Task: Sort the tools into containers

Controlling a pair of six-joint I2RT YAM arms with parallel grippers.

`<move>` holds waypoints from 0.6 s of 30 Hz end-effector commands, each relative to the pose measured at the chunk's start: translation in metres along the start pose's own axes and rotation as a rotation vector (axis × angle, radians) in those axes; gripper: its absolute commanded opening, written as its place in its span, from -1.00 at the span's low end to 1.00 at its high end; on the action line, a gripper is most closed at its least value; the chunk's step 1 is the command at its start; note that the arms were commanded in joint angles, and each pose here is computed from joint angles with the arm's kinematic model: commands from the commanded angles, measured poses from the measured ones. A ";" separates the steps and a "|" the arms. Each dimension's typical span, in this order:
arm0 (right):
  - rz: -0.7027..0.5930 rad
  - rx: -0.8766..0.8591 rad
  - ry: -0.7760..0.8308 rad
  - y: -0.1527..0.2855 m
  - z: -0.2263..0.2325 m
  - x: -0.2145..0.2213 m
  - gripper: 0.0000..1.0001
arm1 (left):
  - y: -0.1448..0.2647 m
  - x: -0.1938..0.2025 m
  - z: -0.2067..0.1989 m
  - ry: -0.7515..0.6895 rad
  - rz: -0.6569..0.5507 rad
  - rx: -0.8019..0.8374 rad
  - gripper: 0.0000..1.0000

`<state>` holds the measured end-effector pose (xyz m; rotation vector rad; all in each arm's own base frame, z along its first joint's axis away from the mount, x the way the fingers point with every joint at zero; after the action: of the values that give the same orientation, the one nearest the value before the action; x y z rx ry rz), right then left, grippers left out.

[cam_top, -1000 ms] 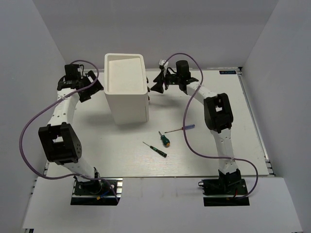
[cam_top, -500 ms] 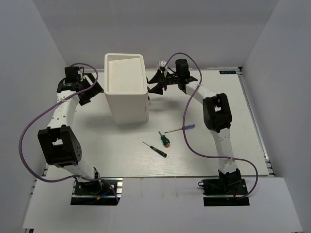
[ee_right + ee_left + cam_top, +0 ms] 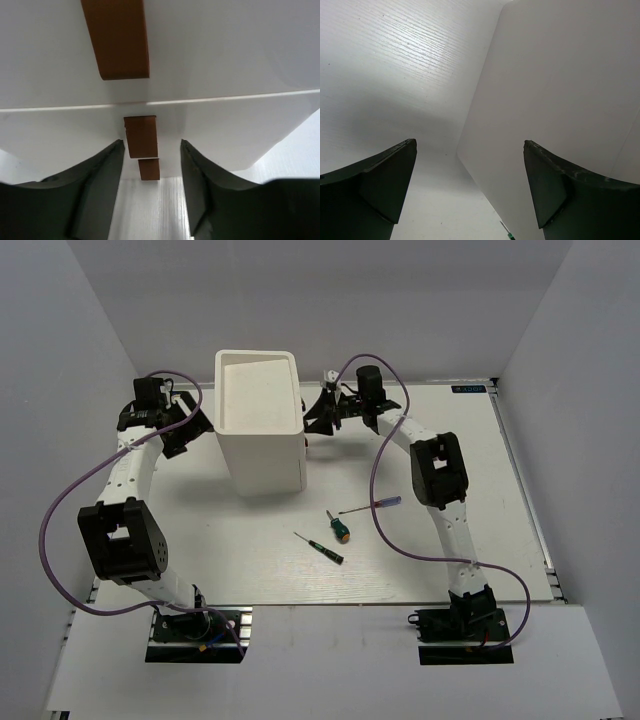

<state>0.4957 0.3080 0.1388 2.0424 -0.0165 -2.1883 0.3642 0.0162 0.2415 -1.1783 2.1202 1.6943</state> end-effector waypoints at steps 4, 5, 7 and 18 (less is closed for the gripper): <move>-0.035 -0.054 0.070 -0.001 0.003 -0.016 -0.38 | 0.018 -0.005 -0.008 0.005 -0.038 0.032 0.96; -0.038 -0.060 0.064 -0.001 0.005 -0.018 -0.69 | 0.017 -0.007 -0.008 0.004 -0.046 0.036 0.96; -0.047 -0.064 0.084 0.001 0.008 -0.025 -0.89 | 0.017 -0.005 -0.011 0.007 -0.046 0.033 0.96; 0.017 0.188 0.072 0.036 0.010 -0.024 -1.00 | 0.037 -0.012 0.000 0.095 -0.134 -0.096 0.98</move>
<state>0.4830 0.2944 0.1416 2.0949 -0.0986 -2.1999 0.3619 0.0183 0.2411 -1.2831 2.0962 1.7661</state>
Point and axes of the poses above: each gripper's point midway between its finger pads, its own y axis back along the fingers, its own z axis along the line the jaws close on, x = y × z, the point moved 8 cm from there along y, back along the fingers, and after that the axes turned 5 degrees about -y, right-handed, at the moved point
